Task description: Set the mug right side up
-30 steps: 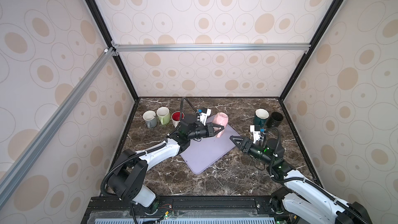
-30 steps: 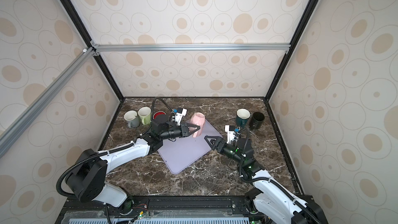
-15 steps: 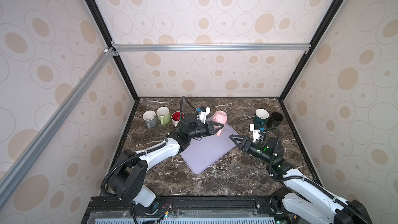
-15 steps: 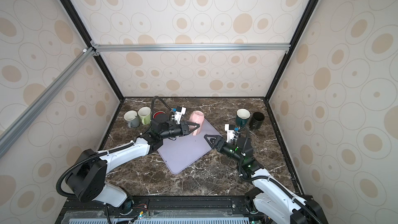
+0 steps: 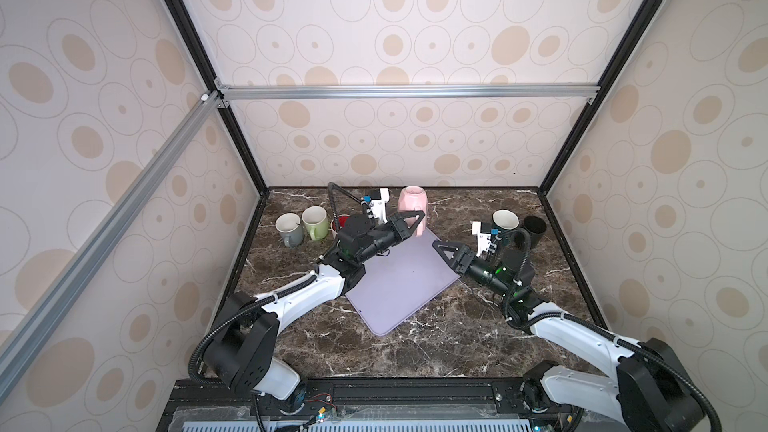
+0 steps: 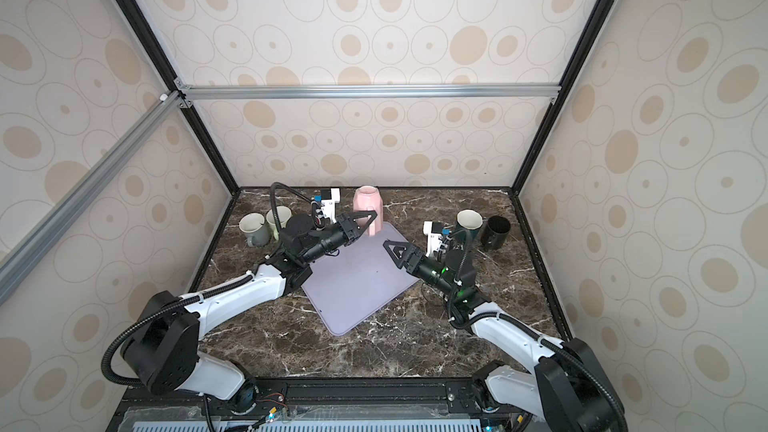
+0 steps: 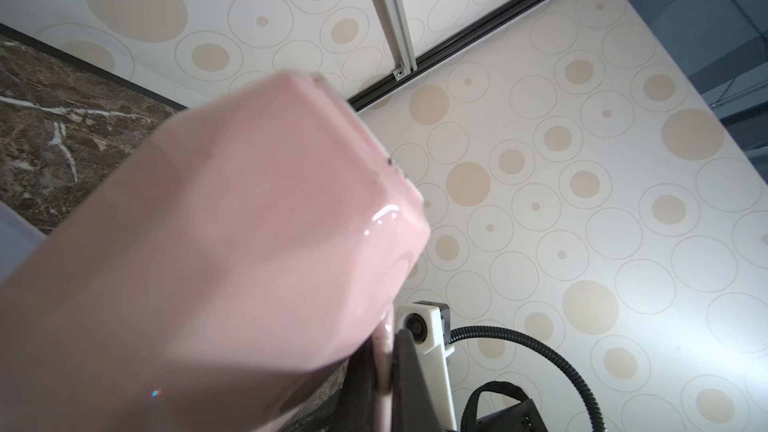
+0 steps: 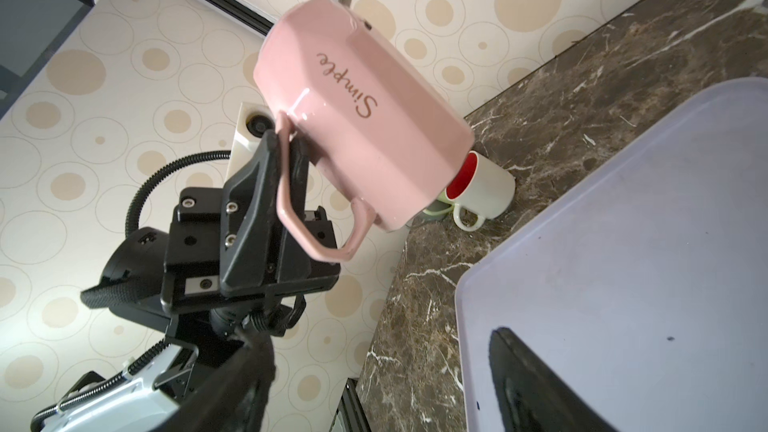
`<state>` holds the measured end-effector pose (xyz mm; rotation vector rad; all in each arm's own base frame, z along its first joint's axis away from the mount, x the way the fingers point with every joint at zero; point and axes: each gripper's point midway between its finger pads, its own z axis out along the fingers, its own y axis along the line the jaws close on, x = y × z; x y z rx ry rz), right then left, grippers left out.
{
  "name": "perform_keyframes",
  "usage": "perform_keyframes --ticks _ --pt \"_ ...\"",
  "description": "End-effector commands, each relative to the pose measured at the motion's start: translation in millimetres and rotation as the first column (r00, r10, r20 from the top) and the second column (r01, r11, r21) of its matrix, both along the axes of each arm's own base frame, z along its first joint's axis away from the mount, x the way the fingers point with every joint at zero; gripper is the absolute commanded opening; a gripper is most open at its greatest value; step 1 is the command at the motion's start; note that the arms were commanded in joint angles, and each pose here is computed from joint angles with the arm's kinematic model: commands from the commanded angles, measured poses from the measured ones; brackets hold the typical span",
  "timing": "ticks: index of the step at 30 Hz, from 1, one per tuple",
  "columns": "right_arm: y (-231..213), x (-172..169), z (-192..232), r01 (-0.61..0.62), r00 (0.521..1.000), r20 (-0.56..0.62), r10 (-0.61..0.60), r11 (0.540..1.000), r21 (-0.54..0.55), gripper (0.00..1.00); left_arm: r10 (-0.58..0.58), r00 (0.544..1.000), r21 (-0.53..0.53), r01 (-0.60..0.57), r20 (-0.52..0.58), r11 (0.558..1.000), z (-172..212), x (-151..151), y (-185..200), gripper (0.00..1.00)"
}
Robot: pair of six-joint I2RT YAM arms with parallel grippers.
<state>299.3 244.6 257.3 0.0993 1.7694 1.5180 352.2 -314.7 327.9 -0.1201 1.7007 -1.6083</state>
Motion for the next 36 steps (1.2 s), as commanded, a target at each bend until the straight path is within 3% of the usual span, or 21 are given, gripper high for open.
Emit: perform_keyframes --ticks 1,11,17,22,30,36 --pt "8.9 8.5 31.3 0.008 0.995 0.102 -0.016 0.997 0.076 0.82 0.057 0.979 -0.209 -0.015 0.196 0.978 85.8 -14.6 24.6 0.0" --pt "35.6 30.5 58.9 -0.046 0.98 0.199 0.001 0.974 0.222 0.77 0.039 0.982 -0.301 0.019 0.186 0.954 95.0 -19.9 32.5 0.0" --pt "41.6 44.6 65.6 -0.045 0.977 0.213 -0.016 0.959 0.28 0.73 0.0 0.992 -0.348 0.043 0.123 0.937 82.9 -17.1 36.7 0.0" --pt "55.8 51.6 78.6 -0.109 0.968 0.249 0.034 0.949 0.294 0.67 -0.049 0.993 -0.428 0.089 0.103 0.899 76.9 -16.3 44.0 0.0" --pt "66.8 60.4 84.0 -0.136 0.966 0.254 0.057 0.941 0.309 0.6 -0.045 0.996 -0.431 0.072 0.073 0.899 64.4 -8.2 46.3 0.0" --pt "75.9 53.6 96.8 -0.184 0.95 0.299 0.09 0.935 0.303 0.52 -0.074 0.997 -0.483 0.074 0.02 0.872 50.9 3.9 50.2 0.0"
